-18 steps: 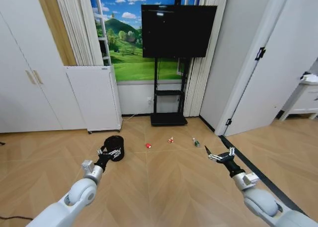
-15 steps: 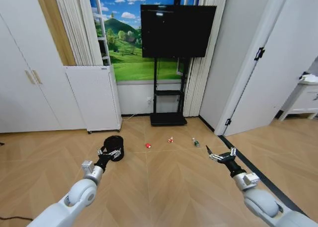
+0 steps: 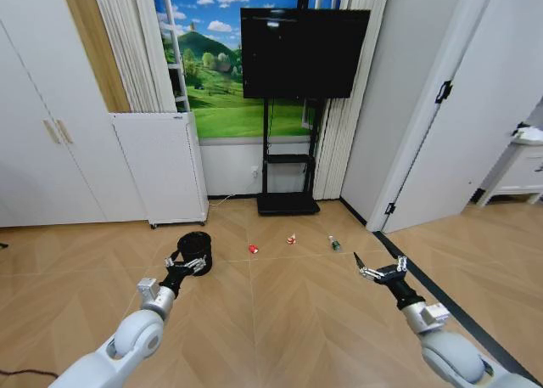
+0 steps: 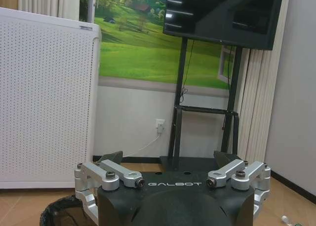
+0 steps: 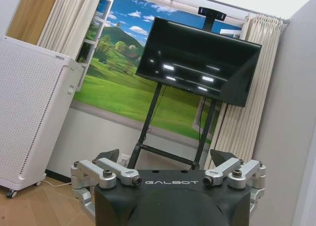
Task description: Pick up the trash bin and place the garbage on the floor into it.
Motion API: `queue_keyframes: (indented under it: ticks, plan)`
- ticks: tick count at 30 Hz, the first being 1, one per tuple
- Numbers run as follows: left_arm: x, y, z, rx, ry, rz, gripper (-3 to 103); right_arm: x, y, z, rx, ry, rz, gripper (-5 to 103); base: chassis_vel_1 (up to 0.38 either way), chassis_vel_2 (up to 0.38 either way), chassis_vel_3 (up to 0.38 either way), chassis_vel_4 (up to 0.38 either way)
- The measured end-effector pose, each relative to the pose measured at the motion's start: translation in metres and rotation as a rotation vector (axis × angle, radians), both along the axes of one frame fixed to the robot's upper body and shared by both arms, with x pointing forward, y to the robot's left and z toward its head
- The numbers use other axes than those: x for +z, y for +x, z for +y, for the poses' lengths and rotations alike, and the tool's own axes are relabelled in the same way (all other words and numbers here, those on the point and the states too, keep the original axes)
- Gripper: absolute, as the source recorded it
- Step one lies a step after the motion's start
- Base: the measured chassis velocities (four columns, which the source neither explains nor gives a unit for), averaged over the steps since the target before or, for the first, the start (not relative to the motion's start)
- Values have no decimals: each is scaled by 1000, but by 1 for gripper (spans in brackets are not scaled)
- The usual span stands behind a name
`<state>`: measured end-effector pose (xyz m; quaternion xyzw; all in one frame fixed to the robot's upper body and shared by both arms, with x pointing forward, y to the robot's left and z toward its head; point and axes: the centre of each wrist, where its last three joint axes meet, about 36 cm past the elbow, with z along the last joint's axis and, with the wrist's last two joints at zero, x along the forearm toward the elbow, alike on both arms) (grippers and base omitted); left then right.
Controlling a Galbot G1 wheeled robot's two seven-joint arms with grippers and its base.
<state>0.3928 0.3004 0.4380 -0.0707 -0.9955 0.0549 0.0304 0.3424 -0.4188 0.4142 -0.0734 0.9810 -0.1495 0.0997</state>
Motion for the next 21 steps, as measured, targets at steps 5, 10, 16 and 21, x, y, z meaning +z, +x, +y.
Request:
queue_keyframes:
  ticks: [5, 10, 16, 21]
  plan:
    - [0, 0, 0, 16, -3, -5, 100, 2, -2, -2, -23, -11, 13, 100, 0, 0, 0, 0]
    - [0, 0, 1, 28, 19, -10, 100, 3, 0, -2, -49, -14, 6, 100, 0, 0, 0, 0]
    - [-4, -1, 1, 39, 38, 4, 100, -4, 0, 0, -62, -30, -18, 100, 0, 0, 0, 0]
    - [-8, -2, 0, 40, 37, 13, 100, -8, -2, -1, -50, -42, -29, 100, 0, 0, 0, 0]
